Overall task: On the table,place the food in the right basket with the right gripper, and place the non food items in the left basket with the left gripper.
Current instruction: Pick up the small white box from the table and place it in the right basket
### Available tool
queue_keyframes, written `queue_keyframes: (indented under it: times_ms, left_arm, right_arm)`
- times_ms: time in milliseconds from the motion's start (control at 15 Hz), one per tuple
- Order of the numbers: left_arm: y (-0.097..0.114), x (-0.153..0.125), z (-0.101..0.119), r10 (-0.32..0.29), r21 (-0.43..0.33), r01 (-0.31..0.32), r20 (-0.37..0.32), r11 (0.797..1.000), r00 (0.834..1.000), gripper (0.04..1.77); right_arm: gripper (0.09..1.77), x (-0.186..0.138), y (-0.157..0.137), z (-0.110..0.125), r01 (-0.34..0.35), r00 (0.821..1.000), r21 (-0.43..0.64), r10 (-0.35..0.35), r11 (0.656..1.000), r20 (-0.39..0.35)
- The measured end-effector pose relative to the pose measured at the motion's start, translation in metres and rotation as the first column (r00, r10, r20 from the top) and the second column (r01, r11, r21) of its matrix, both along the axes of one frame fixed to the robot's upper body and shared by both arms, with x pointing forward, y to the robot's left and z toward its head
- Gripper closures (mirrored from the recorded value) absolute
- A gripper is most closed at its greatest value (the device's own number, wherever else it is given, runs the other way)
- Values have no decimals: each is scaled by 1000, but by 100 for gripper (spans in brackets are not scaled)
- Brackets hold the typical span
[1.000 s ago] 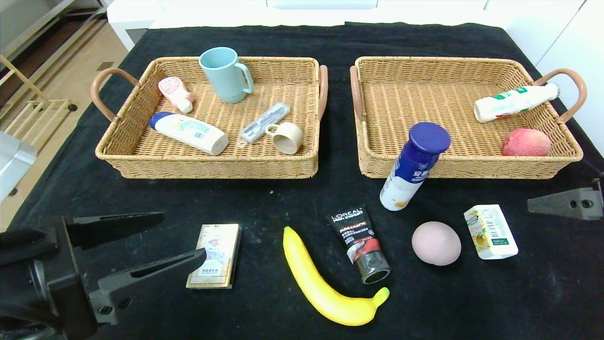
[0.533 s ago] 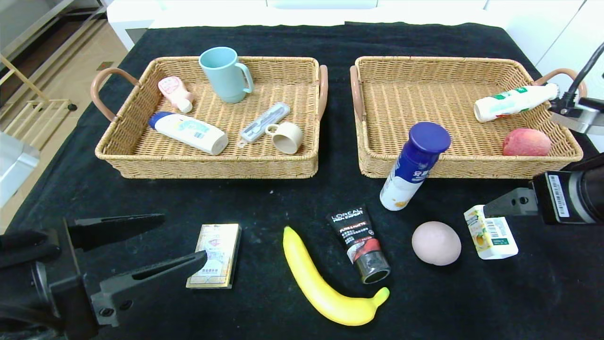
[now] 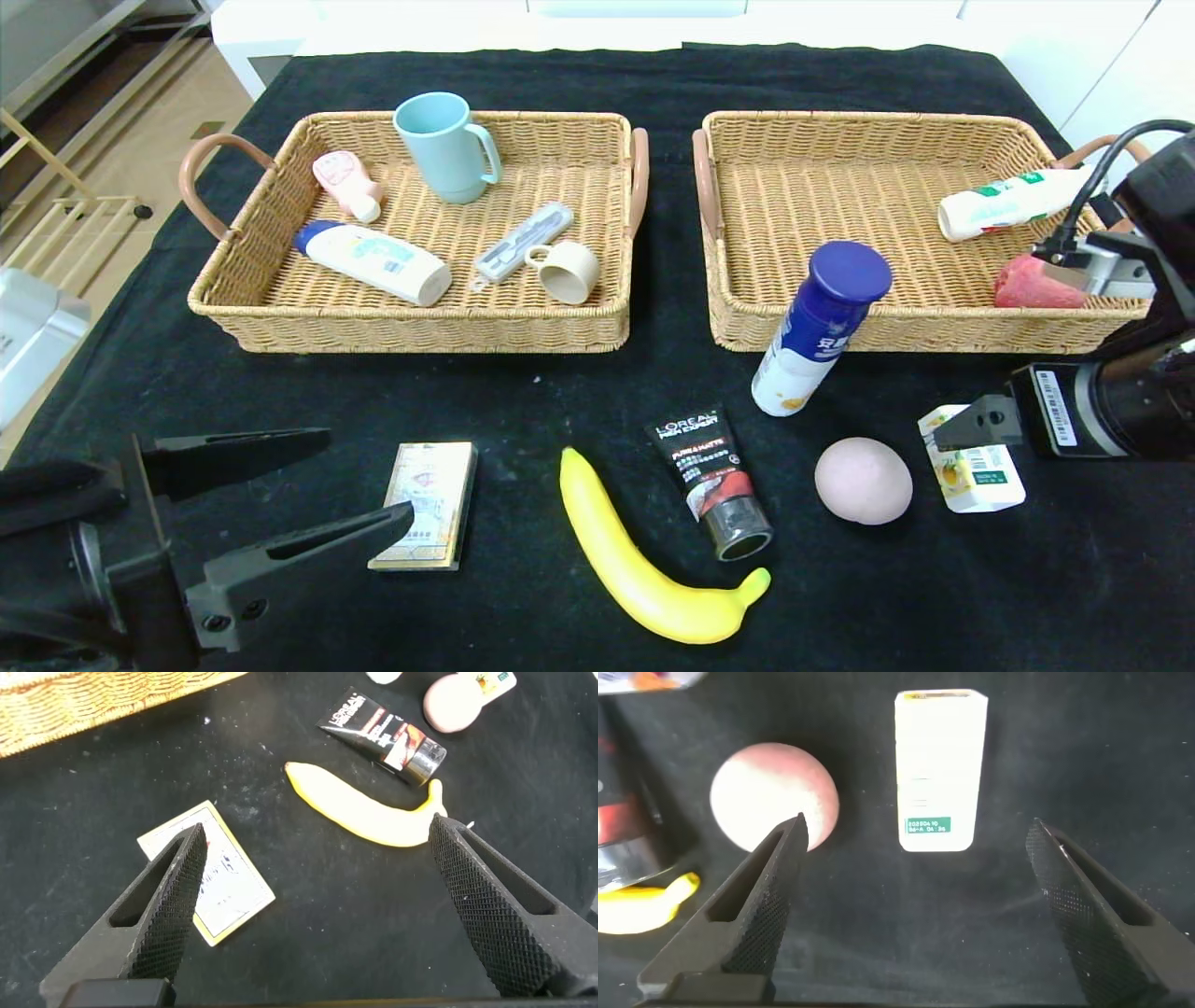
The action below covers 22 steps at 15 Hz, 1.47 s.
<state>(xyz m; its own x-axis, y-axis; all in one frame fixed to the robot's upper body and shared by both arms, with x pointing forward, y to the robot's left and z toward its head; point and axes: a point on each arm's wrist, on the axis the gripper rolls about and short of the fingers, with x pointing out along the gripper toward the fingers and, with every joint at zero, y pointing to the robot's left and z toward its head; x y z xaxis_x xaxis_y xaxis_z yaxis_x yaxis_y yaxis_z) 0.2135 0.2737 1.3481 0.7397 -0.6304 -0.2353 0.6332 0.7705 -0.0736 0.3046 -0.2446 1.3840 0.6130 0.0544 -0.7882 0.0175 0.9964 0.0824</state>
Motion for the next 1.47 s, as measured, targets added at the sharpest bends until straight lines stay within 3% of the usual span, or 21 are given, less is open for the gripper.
queue_keyframes:
  times_ms: [533,800,1467]
  left_arm:
    - [0,0,-1,-2,3,2,-2,1000,1000,9]
    - [-1,1,-4,-5,10,5,-10,1000,1000,9]
    - [-1,1,-4,-10,22,10,0,1000,1000,9]
  right_arm:
    - [15,23,-2,-17,44,999,-15,-45,999,-29]
    - [15,34,0,-25,53,999,-4,-53,999,-7]
    - [15,42,0,-37,66,997,-14,-66,998,-27]
